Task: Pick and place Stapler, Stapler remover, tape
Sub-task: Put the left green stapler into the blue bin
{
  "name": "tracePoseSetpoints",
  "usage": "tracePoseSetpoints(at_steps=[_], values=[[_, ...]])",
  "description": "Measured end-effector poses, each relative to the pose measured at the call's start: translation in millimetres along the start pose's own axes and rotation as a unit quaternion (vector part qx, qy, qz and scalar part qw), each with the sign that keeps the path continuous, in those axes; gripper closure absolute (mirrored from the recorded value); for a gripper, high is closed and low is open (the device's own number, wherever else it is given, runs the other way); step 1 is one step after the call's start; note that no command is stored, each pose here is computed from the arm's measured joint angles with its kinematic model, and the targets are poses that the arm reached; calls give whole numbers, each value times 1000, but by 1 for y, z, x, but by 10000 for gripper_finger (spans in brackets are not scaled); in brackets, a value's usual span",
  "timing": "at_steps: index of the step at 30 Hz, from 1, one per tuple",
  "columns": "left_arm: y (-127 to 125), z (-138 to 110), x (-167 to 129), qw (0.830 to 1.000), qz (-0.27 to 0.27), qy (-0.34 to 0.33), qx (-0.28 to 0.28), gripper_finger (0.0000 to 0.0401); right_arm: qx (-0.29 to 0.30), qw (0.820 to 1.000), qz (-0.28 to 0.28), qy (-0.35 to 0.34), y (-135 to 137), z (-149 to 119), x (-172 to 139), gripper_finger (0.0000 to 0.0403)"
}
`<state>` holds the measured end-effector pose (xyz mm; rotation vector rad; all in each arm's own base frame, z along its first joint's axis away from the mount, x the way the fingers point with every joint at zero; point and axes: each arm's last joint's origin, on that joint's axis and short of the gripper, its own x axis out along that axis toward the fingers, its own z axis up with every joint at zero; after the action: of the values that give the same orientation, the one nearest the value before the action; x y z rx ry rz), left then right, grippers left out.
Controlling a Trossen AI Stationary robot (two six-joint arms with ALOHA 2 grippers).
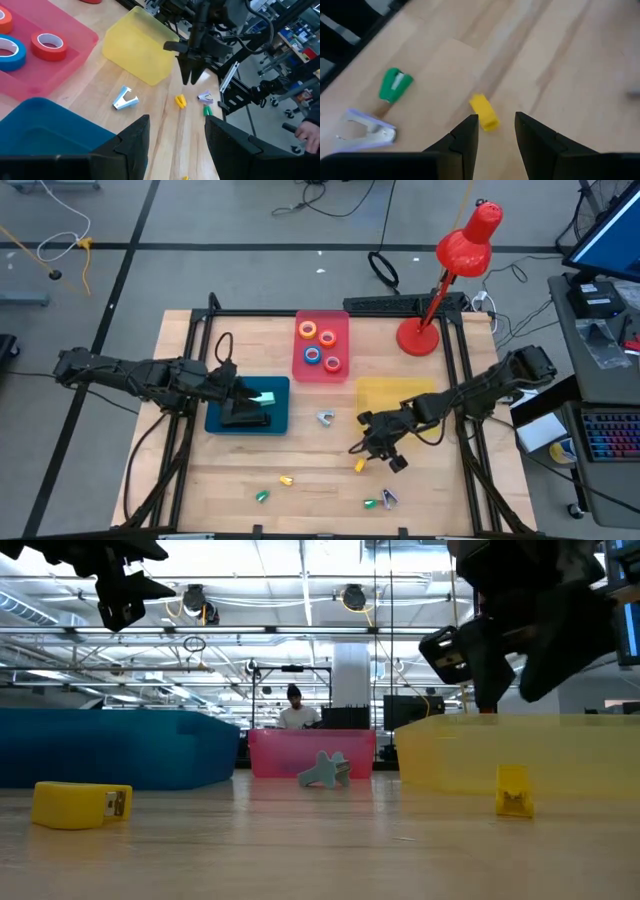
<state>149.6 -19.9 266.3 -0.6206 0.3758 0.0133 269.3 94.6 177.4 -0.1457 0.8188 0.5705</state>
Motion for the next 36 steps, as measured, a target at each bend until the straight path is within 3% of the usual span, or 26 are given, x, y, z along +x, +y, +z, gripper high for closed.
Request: tracePoseSetpoints(at_steps=[7,14,18,23,28,33,36], values=[[-3,2,0,1000,-15,-12,-11,212,-9,1000,-2,-24,3,19,-5,279],[-36,6,10,988,-136,-64,28,212,-13,999,-32,-42,15,30,-6,279],[-51,-11,31,988,-156,-19,11,212,6,999,-28,-43,20,30,-5,279],[-65,-49,58,984,-137,90,-77,212,50,998,-26,-41,20,30,-5,279],[-93,-80,71,960,-107,189,-176,212,58,997,-26,-41,20,30,-5,280],[-118,-101,74,925,11,283,-252,212,58,997,-26,-41,20,30,-5,280],[-128,-108,76,900,109,303,-295,212,62,997,-26,-42,20,30,-5,280]])
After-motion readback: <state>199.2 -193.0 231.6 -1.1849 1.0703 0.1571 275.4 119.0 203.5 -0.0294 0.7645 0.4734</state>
